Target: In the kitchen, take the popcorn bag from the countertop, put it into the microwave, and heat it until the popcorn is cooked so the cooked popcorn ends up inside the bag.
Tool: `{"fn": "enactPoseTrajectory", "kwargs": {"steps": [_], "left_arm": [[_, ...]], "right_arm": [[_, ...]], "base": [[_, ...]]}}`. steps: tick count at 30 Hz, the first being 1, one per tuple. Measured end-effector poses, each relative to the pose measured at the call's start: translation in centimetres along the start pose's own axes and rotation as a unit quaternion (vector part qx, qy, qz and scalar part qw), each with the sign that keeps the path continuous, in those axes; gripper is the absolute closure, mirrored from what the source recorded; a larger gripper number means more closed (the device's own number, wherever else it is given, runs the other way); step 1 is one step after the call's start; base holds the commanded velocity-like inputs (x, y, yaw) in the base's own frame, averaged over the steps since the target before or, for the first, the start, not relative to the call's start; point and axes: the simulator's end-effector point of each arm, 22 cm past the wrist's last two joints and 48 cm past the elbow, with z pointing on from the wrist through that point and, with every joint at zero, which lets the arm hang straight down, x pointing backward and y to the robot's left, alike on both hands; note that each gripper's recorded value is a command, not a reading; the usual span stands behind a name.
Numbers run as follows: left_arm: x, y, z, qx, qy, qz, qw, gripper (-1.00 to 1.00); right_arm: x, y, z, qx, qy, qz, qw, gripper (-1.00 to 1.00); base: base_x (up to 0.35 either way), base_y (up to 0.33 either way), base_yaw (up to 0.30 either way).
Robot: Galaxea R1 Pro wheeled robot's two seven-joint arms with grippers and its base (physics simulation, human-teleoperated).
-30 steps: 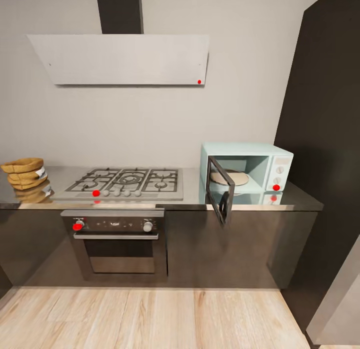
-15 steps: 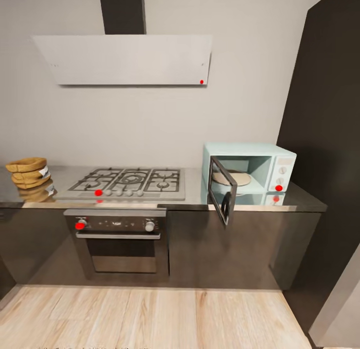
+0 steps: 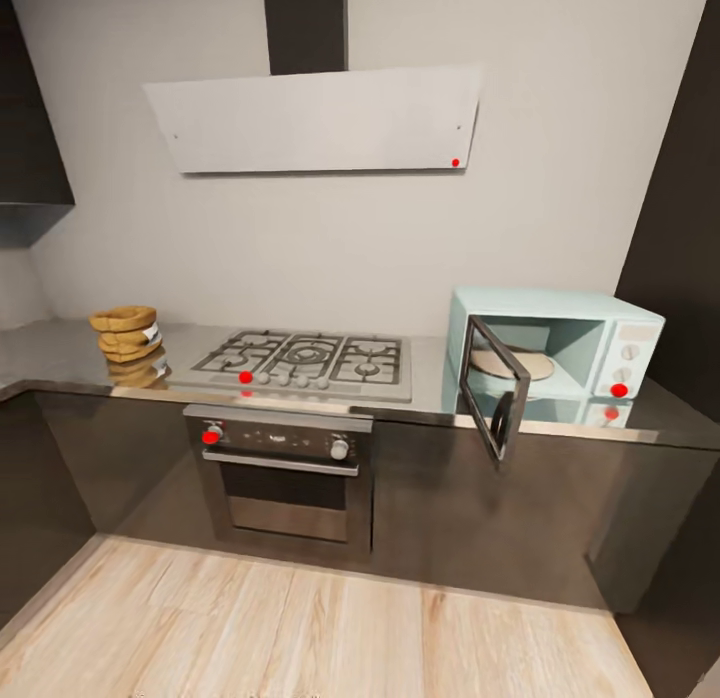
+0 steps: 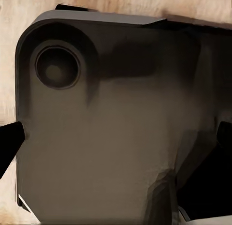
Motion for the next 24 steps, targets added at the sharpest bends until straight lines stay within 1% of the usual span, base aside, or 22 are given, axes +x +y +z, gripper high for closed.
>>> {"fn": "enactPoseTrajectory", "kwargs": {"steps": [2,4,8,11,14,15,18,20,22,24], "left_arm": [[0.1,1.4,-0.1,-0.036,0.000,0.000,0.9994,-1.00],[0.0,2.4,-0.1,-0.057,0.000,0.000,0.9984,-1.00],[-0.1,2.9,-0.2,-0.067,-0.002,0.001,0.9978,-1.00],[-0.2,3.0,-0.2,-0.068,-0.003,0.001,0.9977,-1.00],[-0.3,3.3,-0.2,-0.070,-0.003,0.007,0.9975,-1.00],[-0.4,3.9,-0.2,-0.074,-0.004,0.009,0.9972,-1.00],[-0.9,7.6,-0.4,-0.098,-0.007,0.012,0.9951,-1.00],[-1.2,9.5,-0.6,-0.110,-0.009,0.014,0.9938,-1.00],[-1.3,10.1,-0.7,-0.114,-0.009,0.014,0.9934,-1.00],[-1.3,10.2,-0.7,-0.114,-0.009,0.014,0.9933,-1.00]], "right_arm": [[0.0,0.1,0.0,0.001,0.000,0.000,1.0000,-1.00],[0.0,0.3,0.0,0.000,0.000,0.000,1.0000,-1.00],[0.0,1.0,0.1,-0.004,0.000,0.000,1.0000,-1.00],[0.2,1.1,0.1,-0.005,0.000,0.000,1.0000,-1.00],[0.3,1.1,0.1,-0.005,0.000,0.000,1.0000,-1.00],[0.3,1.1,0.1,-0.005,0.000,0.000,1.0000,-1.00],[0.3,1.1,0.1,-0.005,0.001,0.000,1.0000,-1.00],[0.3,1.1,0.1,-0.005,0.001,0.000,1.0000,-1.00],[0.3,1.3,0.1,-0.006,0.000,0.000,1.0000,-1.00],[0.2,1.5,0.2,-0.007,0.000,0.000,1.0000,-1.00]], "base": [[0.000,0.000,0.278],[0.000,0.000,0.278],[0.000,0.000,0.277],[0.000,0.000,0.277],[0.000,0.000,0.278],[0.000,0.000,0.278],[0.000,0.000,0.278],[0.000,0.000,0.277],[0.000,0.000,0.277],[0.000,0.000,0.277]]}}
